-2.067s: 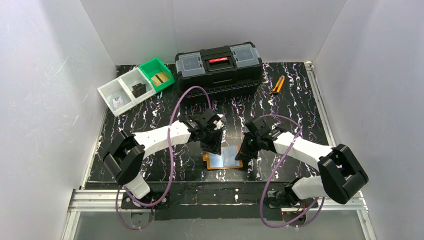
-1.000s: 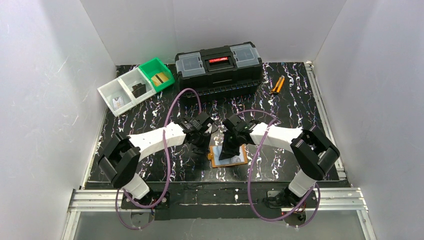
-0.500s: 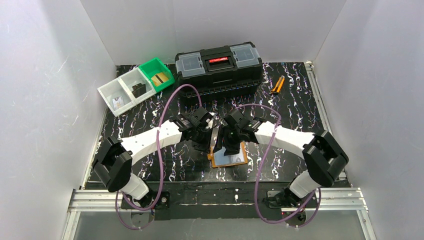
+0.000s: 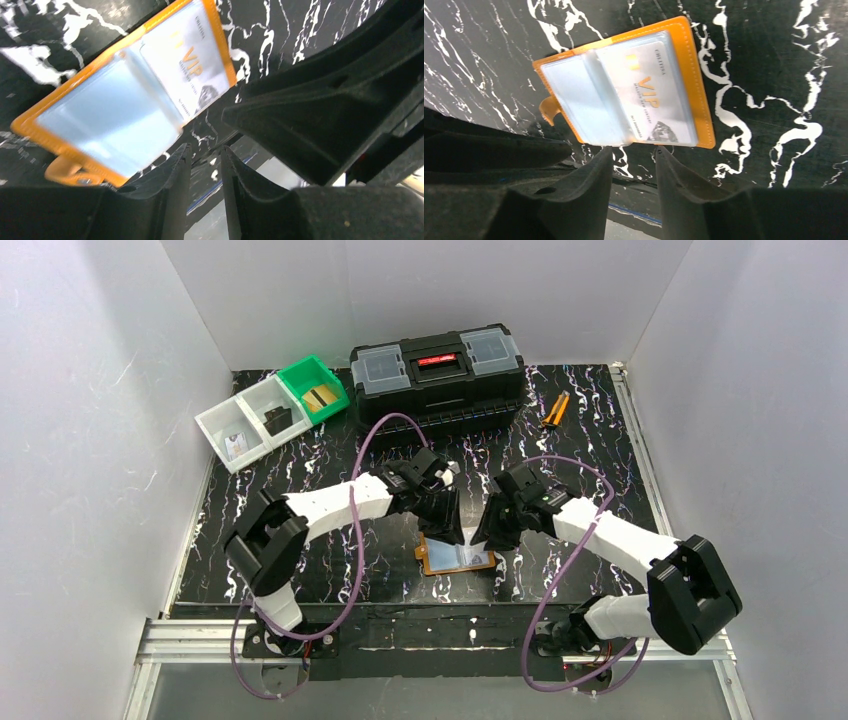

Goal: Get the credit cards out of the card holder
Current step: Remove the credit card from the card holder.

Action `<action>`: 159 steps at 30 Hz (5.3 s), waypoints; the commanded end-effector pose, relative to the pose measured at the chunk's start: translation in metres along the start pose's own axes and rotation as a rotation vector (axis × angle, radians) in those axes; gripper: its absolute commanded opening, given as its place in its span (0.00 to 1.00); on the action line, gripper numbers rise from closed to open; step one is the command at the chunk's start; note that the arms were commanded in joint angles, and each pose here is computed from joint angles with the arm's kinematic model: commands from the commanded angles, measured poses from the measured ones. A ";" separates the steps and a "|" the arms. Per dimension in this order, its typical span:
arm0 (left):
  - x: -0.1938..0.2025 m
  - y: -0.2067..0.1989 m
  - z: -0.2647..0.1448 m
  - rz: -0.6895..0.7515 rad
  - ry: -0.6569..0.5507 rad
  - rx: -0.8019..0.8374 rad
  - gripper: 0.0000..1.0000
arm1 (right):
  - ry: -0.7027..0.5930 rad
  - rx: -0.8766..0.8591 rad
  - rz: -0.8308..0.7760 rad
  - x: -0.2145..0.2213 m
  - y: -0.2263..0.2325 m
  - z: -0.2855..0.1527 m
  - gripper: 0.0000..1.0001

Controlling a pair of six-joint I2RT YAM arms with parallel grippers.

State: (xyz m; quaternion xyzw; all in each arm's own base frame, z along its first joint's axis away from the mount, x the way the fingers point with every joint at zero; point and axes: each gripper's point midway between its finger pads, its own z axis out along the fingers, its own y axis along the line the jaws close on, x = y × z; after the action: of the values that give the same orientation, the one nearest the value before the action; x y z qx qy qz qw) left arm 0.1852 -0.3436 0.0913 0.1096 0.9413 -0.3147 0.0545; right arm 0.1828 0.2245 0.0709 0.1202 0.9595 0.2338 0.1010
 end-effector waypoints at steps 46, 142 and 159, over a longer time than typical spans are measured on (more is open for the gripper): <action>0.006 0.027 0.066 -0.131 0.066 0.097 0.20 | 0.105 0.110 -0.041 0.019 -0.031 0.044 0.29; 0.010 0.037 0.036 -0.179 0.061 0.218 0.01 | 0.125 0.221 0.012 0.022 -0.064 0.052 0.04; 0.010 0.047 0.058 -0.185 0.091 0.211 0.19 | 0.147 0.218 0.005 0.019 -0.059 0.058 0.04</action>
State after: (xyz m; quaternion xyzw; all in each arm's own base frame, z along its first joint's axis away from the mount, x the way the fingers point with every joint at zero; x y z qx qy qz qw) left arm 0.1896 -0.3424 0.0261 0.0383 0.9071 -0.4187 -0.0209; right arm 0.1653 0.2221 0.0199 0.1155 0.9736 0.1969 0.0022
